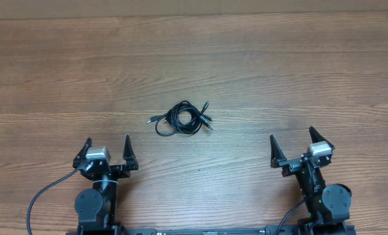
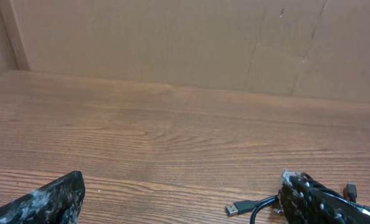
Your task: Untangle cables
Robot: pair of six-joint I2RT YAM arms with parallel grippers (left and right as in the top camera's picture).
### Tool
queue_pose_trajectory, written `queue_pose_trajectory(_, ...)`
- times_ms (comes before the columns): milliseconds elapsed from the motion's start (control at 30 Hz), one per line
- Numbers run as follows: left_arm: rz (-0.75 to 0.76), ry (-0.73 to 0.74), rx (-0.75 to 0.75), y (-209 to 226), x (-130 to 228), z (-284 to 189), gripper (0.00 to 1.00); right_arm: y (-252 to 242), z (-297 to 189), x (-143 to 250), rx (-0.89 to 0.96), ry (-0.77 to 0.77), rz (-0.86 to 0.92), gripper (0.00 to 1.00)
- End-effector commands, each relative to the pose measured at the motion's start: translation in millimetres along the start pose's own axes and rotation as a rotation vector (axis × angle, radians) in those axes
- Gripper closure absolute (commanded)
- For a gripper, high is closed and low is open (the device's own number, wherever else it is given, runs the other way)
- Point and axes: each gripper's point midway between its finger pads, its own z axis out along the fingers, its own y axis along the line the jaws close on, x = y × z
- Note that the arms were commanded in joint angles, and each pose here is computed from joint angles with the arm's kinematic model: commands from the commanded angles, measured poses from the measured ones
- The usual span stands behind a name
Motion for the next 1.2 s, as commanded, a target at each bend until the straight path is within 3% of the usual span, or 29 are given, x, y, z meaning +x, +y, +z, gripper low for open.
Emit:
queue_pose_trajectory(0, 0.026, -0.011, -0.017, 3, -2, 0, 0.00, -2, 0, 2, 0.010, -0.002, -0.001, 0.00)
queue_pose_trajectory(167, -0.059, -0.013, 0.040, -6, -3, 0, 0.00, 1, 0, 2, -0.011, -0.004, 0.004, 0.00)
queue_pose_trajectory(267, -0.099, -0.003, 0.039, -7, -8, -3, 0.01, 4, -1, -1, -0.028, -0.001, 0.155, 0.00)
queue_pose_trajectory(367, -0.098, 0.036, 0.031, -7, -18, -11, 0.01, 5, -5, -8, -0.026, 0.022, 0.180, 0.00)
queue_pose_trajectory(733, -0.096, 0.365, -0.013, -9, -29, -5, 0.01, 15, -22, -50, -0.064, 0.174, 0.234, 0.00)
queue_pose_trajectory(1167, -0.095, 0.799, -0.056, -16, -73, 17, 0.00, 25, 5, -40, -0.061, 0.739, 0.383, 0.00)
